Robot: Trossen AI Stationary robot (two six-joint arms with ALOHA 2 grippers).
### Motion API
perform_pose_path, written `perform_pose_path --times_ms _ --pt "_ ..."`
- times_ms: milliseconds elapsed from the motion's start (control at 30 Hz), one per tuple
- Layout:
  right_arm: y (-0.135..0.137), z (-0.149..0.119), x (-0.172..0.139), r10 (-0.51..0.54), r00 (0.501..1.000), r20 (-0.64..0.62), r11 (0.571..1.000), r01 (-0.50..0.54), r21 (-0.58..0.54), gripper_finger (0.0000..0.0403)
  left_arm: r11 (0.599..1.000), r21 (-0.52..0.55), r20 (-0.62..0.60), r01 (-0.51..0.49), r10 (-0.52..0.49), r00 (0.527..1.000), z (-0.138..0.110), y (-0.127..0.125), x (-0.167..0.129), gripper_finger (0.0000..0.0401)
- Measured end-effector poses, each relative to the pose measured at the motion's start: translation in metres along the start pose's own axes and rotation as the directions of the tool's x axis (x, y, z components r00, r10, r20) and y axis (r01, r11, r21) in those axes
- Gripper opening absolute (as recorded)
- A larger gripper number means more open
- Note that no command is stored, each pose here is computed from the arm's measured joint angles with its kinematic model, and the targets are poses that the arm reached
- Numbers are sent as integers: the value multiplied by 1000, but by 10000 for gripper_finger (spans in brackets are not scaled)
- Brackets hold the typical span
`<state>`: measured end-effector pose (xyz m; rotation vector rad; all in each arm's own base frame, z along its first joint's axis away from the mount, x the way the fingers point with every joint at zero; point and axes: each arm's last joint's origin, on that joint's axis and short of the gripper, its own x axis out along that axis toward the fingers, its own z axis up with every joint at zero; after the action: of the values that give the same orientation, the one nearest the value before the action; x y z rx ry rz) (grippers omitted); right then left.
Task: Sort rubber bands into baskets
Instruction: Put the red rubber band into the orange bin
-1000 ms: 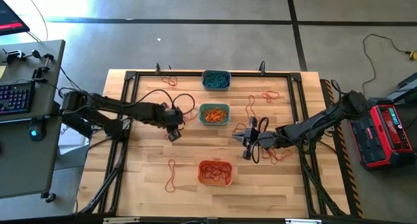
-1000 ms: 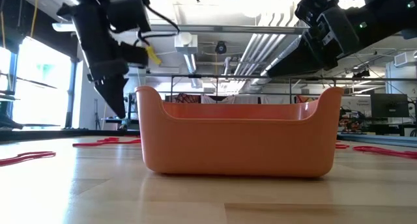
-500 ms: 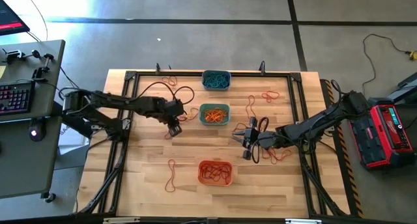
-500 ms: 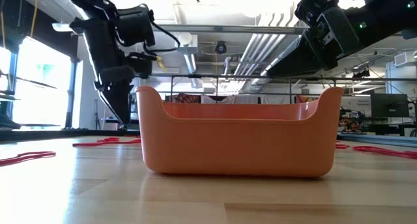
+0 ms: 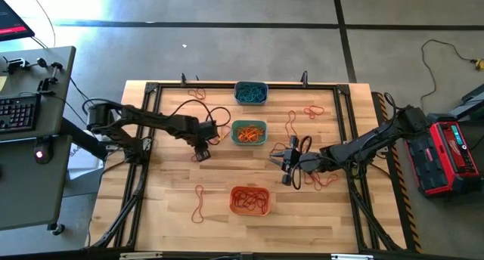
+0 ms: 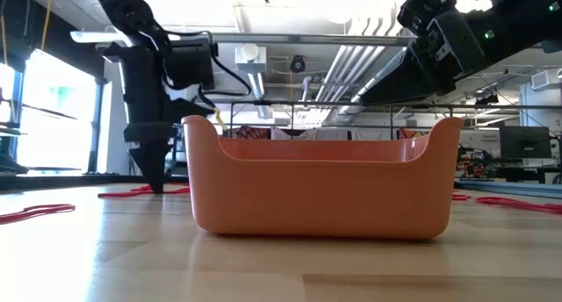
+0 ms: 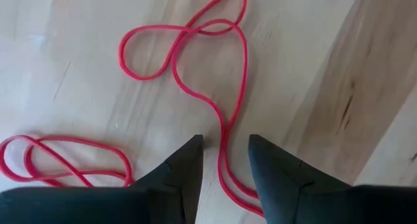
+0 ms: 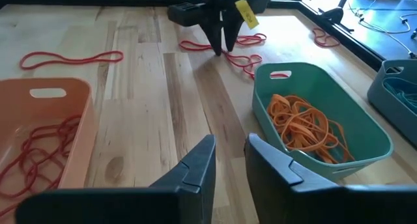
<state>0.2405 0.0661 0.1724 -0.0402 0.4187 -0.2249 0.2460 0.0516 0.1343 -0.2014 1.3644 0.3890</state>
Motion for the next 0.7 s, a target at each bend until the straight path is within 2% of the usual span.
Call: perform_pose_path --times_ms 133,300,500,700 --pt "0 0 0 0 1000 -1 1000 0 0 74 1000 19 -13 -5 5 1000 1 1 4 86" --pt "0 0 0 0 1000 -1 1000 0 0 74 997 77 -3 -12 12 1000 1 -1 4 13" --pt "0 0 0 6 1000 -2 1000 -6 -2 74 992 112 -5 -58 59 998 1 -2 -5 2" --pt "0 -1 0 6 1000 -7 1000 -6 -2 74 982 172 35 -76 71 997 13 -14 -33 0"
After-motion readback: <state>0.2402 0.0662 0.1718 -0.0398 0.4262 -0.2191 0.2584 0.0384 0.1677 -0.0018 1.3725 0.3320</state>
